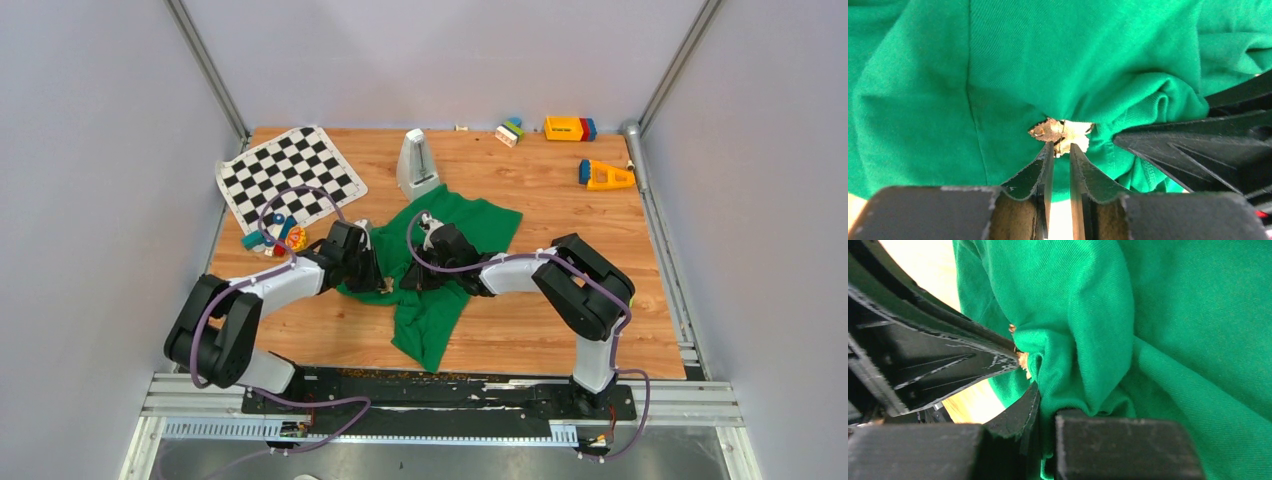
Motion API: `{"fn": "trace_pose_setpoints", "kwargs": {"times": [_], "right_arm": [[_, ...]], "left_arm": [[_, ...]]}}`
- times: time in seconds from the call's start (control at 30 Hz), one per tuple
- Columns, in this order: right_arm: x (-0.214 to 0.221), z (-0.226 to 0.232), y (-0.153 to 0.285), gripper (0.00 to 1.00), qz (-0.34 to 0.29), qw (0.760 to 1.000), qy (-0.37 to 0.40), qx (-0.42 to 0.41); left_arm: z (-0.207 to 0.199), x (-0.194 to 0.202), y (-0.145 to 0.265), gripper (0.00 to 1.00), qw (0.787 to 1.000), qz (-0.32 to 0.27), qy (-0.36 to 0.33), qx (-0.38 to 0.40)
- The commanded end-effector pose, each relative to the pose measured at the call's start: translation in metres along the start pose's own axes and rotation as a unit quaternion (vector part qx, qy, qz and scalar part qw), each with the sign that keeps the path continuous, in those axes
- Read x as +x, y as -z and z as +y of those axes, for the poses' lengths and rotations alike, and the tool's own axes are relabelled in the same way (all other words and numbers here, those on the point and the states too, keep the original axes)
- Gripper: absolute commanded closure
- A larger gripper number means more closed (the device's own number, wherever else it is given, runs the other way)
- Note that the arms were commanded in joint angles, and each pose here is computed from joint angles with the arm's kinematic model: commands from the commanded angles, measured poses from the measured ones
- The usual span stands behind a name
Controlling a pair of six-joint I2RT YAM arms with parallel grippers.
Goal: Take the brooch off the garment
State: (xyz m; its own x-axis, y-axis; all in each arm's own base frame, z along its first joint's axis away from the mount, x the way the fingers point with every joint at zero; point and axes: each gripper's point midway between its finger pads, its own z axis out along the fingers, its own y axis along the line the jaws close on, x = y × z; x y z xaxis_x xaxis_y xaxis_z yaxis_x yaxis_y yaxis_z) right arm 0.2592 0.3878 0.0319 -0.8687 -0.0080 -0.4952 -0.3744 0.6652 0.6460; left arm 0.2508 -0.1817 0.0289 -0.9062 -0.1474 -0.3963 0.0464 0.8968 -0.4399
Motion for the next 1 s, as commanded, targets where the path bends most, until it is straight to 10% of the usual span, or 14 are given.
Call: {"fn": "trace_pose_setpoints", "kwargs": {"times": [0.0, 0.2, 0.57, 0.97], "right_arm": [[-0.011, 0.015, 0.004, 0.99, -0.017, 0.999, 0.008, -0.028], [-0.012, 0.013, 0.005, 0.98, -0.019, 1.0, 0.007, -0.022], [-0.043, 0.0, 0.036, 0.54, -0.083, 0.996, 0.026, 0.027], [-0.051, 0.059, 0.084, 0.45, -0.136, 0.984, 0.087, -0.07]], "left_arm": [[-0.013, -0.013, -0.01, 0.79, 1.0, -0.007, -0.02, 0.014], [0.0, -0.017, -0.008, 1.0, 0.999, -0.002, -0.03, -0.034], [-0.012, -0.023, 0.028, 1.0, 0.998, 0.009, -0.056, -0.034], [-0.023, -0.015, 0.037, 1.0, 0.998, 0.024, -0.058, -0.003]]}}
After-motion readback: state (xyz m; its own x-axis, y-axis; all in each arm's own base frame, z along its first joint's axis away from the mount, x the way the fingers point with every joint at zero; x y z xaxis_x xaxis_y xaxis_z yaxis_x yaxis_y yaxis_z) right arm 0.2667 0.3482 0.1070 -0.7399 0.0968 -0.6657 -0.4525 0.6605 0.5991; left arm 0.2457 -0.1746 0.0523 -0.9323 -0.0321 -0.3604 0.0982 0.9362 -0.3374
